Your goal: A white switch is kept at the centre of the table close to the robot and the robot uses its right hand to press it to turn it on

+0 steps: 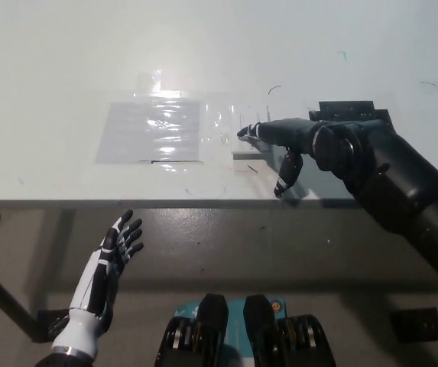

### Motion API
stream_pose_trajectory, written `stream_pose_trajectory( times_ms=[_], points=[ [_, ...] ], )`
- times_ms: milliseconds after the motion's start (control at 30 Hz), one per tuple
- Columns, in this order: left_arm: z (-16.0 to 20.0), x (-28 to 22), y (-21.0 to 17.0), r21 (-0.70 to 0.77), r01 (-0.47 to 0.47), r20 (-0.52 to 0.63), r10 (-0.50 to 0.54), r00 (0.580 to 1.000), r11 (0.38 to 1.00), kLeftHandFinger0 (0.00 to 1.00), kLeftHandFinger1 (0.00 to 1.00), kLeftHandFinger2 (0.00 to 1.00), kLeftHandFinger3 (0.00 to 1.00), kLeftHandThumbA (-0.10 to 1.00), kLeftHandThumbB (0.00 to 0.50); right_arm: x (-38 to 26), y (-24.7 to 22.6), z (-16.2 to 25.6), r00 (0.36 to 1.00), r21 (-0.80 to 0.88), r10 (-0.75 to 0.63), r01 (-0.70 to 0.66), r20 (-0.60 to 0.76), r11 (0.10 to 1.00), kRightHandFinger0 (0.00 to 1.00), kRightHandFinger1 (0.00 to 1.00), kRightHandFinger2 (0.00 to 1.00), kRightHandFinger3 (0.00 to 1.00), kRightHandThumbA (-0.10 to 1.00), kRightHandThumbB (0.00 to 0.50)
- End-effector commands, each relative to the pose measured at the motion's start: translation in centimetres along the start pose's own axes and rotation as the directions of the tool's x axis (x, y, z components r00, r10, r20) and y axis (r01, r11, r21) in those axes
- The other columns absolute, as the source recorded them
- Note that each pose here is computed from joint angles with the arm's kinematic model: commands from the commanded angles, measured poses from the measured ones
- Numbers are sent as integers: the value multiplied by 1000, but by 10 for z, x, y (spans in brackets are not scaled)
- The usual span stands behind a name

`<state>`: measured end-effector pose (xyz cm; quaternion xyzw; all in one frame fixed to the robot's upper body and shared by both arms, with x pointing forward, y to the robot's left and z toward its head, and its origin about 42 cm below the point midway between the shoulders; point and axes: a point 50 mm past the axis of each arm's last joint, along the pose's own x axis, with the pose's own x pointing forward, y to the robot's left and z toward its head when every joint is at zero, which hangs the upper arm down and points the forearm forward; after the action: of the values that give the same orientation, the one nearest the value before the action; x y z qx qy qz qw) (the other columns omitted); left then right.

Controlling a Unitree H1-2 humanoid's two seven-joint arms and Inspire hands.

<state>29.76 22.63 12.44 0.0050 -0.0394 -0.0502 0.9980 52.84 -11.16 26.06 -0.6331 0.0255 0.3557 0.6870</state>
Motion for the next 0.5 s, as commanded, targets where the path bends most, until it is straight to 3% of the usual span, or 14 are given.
stream_pose_trajectory(
  times_ms=[0, 167, 267, 367, 467],
  points=[
    [12, 3, -3, -18, 13, 59, -12, 998, 1000, 1000, 1000, 1000, 1000, 1000, 84, 4, 9, 11, 997, -56, 73, -73, 5, 996, 1000, 1000, 1000, 1000, 1000, 344],
    [14, 5, -3, 6, 14, 61, -14, 998, 1000, 1000, 1000, 1000, 1000, 1000, 68, -12, -22, 9, 999, -16, -1, 2, 43, 1000, 1000, 1000, 1000, 1000, 1000, 335],
    [13, 5, -3, 10, 16, 61, -17, 998, 1000, 1000, 1000, 1000, 1000, 1000, 67, -35, -64, 7, 989, 43, -115, 111, 94, 993, 1000, 1000, 1000, 1000, 1000, 343],
    [14, 8, -2, -7, 14, 74, -13, 997, 1000, 1000, 1000, 1000, 1000, 1000, 62, -83, -121, 3, 930, 170, -316, 287, 187, 943, 1000, 1000, 1000, 1000, 1000, 281],
    [12, 6, -1, 14, 23, 61, -23, 998, 1000, 1000, 1000, 1000, 1000, 1000, 78, -116, -146, -4, 850, 262, -470, 410, 239, 874, 1000, 1000, 1000, 1000, 1000, 318]
  ],
)
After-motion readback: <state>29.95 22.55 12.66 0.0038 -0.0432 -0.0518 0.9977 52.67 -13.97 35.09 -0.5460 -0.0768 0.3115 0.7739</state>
